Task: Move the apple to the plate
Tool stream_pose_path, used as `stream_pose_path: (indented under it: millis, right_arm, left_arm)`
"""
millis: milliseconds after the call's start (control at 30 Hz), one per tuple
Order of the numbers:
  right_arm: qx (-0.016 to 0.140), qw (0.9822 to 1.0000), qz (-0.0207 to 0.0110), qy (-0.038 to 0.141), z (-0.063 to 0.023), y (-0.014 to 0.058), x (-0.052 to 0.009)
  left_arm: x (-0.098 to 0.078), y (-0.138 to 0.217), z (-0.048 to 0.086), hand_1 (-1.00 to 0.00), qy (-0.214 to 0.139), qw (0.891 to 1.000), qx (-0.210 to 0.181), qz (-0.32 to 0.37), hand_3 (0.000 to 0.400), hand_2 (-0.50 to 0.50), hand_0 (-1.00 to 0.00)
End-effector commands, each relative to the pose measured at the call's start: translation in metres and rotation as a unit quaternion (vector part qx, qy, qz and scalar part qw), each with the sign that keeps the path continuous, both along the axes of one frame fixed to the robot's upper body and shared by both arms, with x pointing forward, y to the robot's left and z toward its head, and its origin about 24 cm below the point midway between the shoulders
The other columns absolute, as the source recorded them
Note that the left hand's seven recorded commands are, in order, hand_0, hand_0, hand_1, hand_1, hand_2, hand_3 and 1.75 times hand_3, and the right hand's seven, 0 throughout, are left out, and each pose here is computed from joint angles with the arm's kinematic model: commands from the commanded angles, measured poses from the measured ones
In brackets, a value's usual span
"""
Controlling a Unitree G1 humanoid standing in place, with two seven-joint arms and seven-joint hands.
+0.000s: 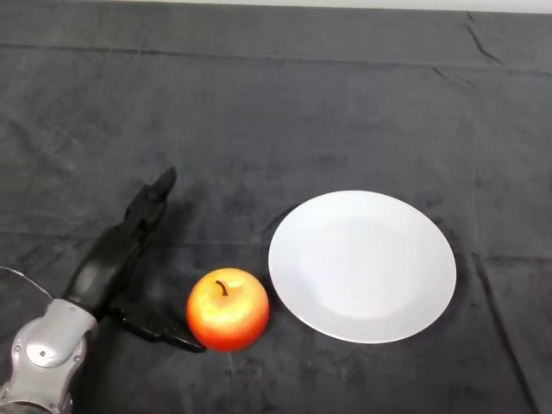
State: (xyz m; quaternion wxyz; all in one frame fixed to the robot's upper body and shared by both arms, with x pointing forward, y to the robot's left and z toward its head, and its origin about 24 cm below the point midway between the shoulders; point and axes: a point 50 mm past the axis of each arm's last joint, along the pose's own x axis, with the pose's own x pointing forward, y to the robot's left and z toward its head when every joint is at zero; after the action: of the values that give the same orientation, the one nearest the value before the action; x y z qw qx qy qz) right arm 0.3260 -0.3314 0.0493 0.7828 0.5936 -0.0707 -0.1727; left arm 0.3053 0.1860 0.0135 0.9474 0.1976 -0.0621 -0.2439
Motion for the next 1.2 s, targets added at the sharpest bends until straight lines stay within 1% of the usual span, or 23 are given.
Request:
stream_pose_path:
  millis: [33, 200, 333, 367, 400, 433, 467, 500, 533, 567, 600, 633, 667, 733, 767, 800, 833, 867, 1067, 1200]
  right_arm:
    - [-0.004, 0.9998, -0.017, -0.001, 0.001, -0.0106, -0.0063]
    - [-0.004, 0.9998, -0.0171, -0.001, 0.001, -0.0106, -0.0063]
    - [-0.003, 0.9998, -0.0171, -0.001, 0.001, -0.0107, -0.0063]
    - [-0.003, 0.9998, -0.0171, -0.001, 0.001, -0.0107, -0.0063]
    - [-0.003, 0.9998, -0.0171, -0.001, 0.001, -0.0107, -0.0063]
    - [-0.003, 0.9998, -0.0171, -0.001, 0.001, -0.0107, -0.0063]
    - [-0.003, 0.9998, -0.0171, -0.001, 0.001, -0.0107, -0.0063]
    - [-0.003, 0.9998, -0.0171, -0.001, 0.001, -0.0107, -0.0063]
    - [-0.003, 0.9998, -0.0171, -0.001, 0.001, -0.0107, -0.0063]
    - [-0.003, 0.9998, -0.0171, -0.001, 0.001, -0.0107, -0.0063]
    - [-0.003, 0.9998, -0.0171, -0.001, 0.001, -0.0107, -0.0063]
    - [-0.003, 0.9998, -0.0171, -0.001, 0.001, -0.0107, -0.0063]
    - [-0.003, 0.9998, -0.0171, -0.001, 0.001, -0.0107, -0.0063]
    - [-0.003, 0.9998, -0.0172, -0.001, 0.001, -0.0107, -0.0063]
    - [-0.003, 0.9998, -0.0172, -0.001, 0.001, -0.0107, -0.0063]
    - [-0.003, 0.9998, -0.0172, -0.001, 0.001, -0.0107, -0.0063]
    - [-0.003, 0.9998, -0.0172, -0.001, 0.001, -0.0107, -0.0063]
    - [-0.003, 0.9998, -0.0172, -0.001, 0.001, -0.0107, -0.0063]
    - [-0.003, 0.9998, -0.0172, -0.001, 0.001, -0.0107, -0.0063]
    - [-0.003, 0.9998, -0.0172, -0.001, 0.001, -0.0107, -0.0063]
  left_arm:
    - [-0.045, -0.019, -0.057, 0.0, 0.131, 0.986, 0.054, -0.092, 0.0, 0.0, 0.0]
    - [-0.051, -0.022, -0.061, 0.0, 0.151, 0.978, 0.057, -0.131, 0.0, 0.0, 0.0]
    - [-0.053, -0.023, -0.062, 0.0, 0.166, 0.972, 0.059, -0.155, 0.0, 0.0, 0.0]
    - [-0.053, -0.023, -0.063, -0.11, 0.169, 0.971, 0.06, -0.159, 0.045, 0.06, 0.0]
    - [-0.054, -0.023, -0.063, -0.54, 0.172, 0.97, 0.061, -0.164, 0.215, 0.27, 0.0]
    - [-0.054, -0.024, -0.063, -0.66, 0.174, 0.968, 0.062, -0.168, 0.265, 0.33, 0.0]
    - [-0.054, -0.023, -0.063, -0.84, 0.175, 0.967, 0.063, -0.171, 0.334, 0.41, -0.02]
    - [-0.054, -0.023, -0.063, -1.0, 0.177, 0.967, 0.064, -0.174, 0.4, 0.4, -0.19]
    - [-0.054, -0.023, -0.063, -1.0, 0.177, 0.966, 0.064, -0.177, 0.4, 0.39, -0.23]
    - [-0.054, -0.023, -0.063, -1.0, 0.178, 0.966, 0.065, -0.178, 0.4, 0.35, -0.29]
    - [-0.054, -0.022, -0.062, -1.0, 0.178, 0.965, 0.065, -0.18, 0.4, 0.3, -0.4]
    - [-0.054, -0.022, -0.062, -1.0, 0.178, 0.965, 0.066, -0.181, 0.4, 0.26, -0.47]
    - [-0.054, -0.022, -0.062, -1.0, 0.177, 0.965, 0.067, -0.181, 0.4, 0.26, -0.47]
    - [-0.054, -0.021, -0.062, -1.0, 0.175, 0.965, 0.068, -0.181, 0.4, 0.16, -0.68]
    - [-0.054, -0.021, -0.061, -1.0, 0.174, 0.966, 0.069, -0.181, 0.4, 0.12, -0.75]
    - [-0.053, -0.02, -0.061, -1.0, 0.173, 0.966, 0.069, -0.18, 0.4, 0.07, -0.85]
    - [-0.053, -0.02, -0.06, -1.0, 0.171, 0.966, 0.07, -0.178, 0.4, 0.06, -0.87]
    - [-0.052, -0.019, -0.06, -1.0, 0.17, 0.967, 0.07, -0.176, 0.4, 0.0, -1.0]
    - [-0.051, -0.014, -0.058, -1.0, 0.161, 0.972, 0.072, -0.158, 0.4, 0.0, -1.0]
    - [-0.046, -0.011, -0.055, -1.0, 0.153, 0.975, 0.073, -0.142, 0.4, 0.0, -1.0]
